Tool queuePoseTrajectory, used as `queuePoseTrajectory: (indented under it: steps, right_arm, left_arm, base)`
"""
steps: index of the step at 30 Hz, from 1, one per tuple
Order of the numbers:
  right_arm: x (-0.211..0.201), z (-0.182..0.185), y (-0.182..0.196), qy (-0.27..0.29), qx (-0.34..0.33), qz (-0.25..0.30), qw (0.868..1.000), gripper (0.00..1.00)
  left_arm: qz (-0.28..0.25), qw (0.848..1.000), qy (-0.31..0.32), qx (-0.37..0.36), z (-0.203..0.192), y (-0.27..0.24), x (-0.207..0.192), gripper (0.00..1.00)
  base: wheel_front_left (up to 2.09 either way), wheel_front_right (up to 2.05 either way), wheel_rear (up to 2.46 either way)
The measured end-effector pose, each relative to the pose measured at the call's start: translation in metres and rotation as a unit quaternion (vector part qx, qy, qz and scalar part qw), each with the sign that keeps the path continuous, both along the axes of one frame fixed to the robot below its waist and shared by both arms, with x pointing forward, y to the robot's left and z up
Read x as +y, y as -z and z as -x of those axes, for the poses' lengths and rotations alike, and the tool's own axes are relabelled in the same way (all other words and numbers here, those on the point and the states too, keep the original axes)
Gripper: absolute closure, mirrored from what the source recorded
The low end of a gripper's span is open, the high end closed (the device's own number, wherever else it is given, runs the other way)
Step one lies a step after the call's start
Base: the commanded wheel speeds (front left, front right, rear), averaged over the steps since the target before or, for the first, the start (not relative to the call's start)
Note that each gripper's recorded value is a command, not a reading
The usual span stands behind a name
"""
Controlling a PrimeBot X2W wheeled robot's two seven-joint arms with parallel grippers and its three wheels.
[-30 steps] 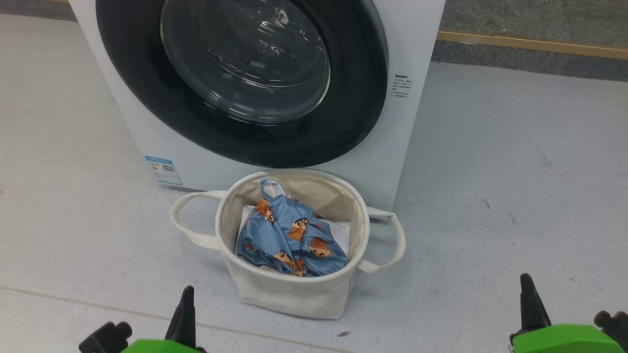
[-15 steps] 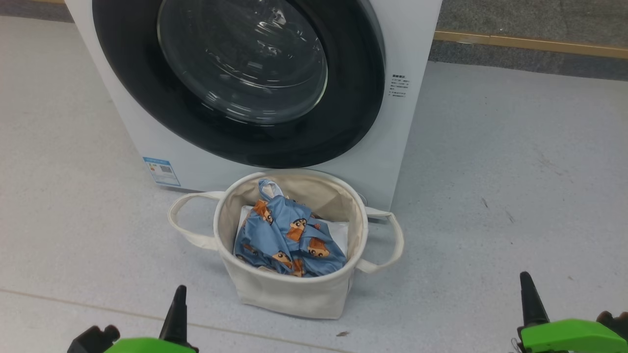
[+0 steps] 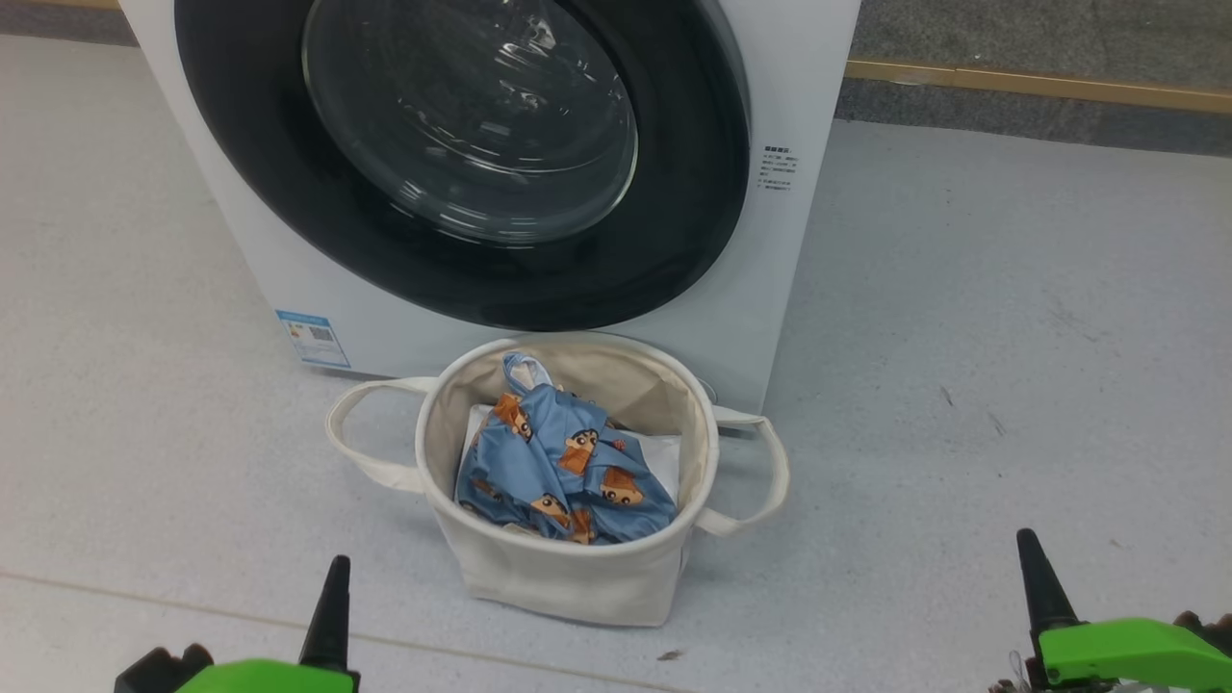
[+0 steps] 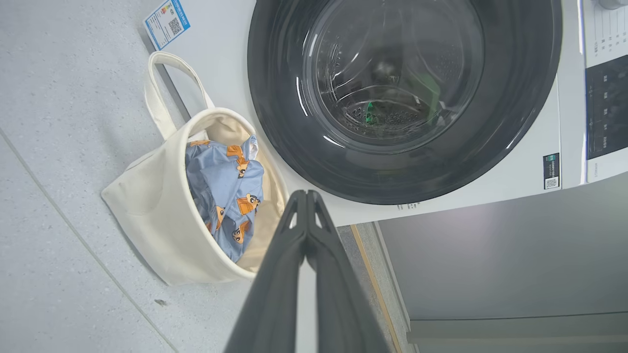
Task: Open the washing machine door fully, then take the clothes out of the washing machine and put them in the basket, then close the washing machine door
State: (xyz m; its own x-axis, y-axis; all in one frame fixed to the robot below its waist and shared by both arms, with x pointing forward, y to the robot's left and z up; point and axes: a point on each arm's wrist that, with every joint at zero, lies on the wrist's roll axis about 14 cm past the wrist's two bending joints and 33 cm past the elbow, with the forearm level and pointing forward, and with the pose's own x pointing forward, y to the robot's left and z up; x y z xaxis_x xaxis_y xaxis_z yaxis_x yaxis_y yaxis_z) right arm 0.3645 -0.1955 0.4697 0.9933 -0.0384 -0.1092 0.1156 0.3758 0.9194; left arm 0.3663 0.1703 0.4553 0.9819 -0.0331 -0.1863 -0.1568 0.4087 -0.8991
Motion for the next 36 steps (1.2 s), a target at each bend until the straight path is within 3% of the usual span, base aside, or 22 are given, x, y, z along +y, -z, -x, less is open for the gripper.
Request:
queuePoseTrajectory:
  steps: [23, 36]
  right_arm:
    - [-0.004, -0.004, -0.002, 0.009, -0.005, -0.115, 0.993, 1.0]
    - [-0.008, -0.007, -0.006, 0.014, -0.014, -0.182, 0.983, 1.0]
  left_arm:
    - [0.121, 0.992, -0.02, -0.015, -0.004, -0.009, 0.009, 1.0]
    - [0.191, 0.981, -0.03, -0.032, -0.009, -0.019, 0.014, 1.0]
  base:
    - [0.0, 0.0, 0.0]
    - [0.0, 0.0, 0.0]
